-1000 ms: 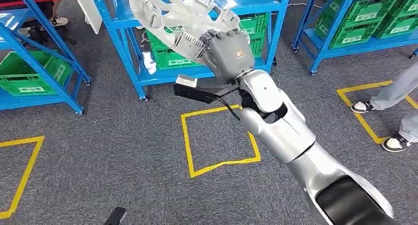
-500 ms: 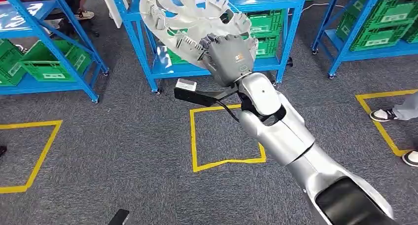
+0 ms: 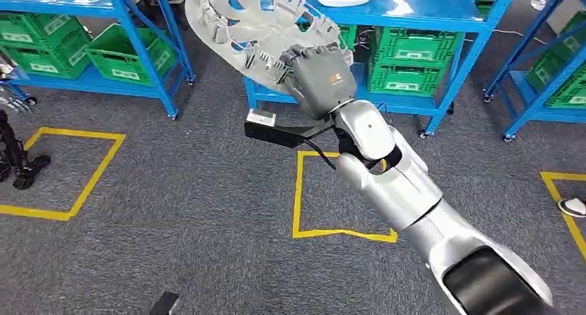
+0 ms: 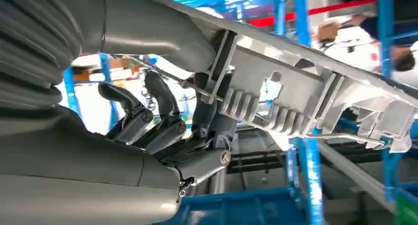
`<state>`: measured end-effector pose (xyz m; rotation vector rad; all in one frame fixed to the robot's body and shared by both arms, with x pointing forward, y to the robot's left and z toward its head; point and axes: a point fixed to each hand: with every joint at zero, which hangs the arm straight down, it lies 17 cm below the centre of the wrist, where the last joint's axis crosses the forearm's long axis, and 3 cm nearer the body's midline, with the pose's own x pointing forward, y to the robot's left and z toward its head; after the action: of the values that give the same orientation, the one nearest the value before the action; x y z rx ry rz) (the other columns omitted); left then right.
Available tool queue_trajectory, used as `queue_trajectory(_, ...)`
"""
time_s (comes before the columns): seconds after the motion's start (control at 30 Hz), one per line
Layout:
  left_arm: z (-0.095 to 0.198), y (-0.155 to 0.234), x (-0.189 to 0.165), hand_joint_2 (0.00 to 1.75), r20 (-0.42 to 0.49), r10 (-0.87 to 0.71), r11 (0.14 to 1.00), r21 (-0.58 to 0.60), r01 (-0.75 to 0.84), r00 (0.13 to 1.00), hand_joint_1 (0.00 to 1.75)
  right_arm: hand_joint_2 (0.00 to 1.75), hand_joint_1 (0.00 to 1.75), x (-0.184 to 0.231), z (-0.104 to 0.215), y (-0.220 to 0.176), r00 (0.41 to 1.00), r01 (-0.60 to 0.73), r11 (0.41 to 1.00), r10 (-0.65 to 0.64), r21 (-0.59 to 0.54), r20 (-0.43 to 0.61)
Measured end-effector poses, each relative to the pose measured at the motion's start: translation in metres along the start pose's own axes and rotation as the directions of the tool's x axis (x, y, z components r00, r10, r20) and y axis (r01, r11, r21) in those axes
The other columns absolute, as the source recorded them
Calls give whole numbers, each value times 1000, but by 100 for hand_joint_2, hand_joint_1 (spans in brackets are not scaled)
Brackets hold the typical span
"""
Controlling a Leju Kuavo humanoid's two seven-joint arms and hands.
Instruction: Take the parts from the cabinet and place them on the table.
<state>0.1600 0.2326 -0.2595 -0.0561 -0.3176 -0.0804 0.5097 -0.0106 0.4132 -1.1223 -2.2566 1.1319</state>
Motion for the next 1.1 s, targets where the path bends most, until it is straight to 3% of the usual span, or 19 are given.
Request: queue_trajectory(1.1, 0, -3, -3, 175, -8, 10, 1000, -5, -10, 1000, 0, 175, 175, 4, -1, 5, 1000, -13, 1000, 13, 18, 13)
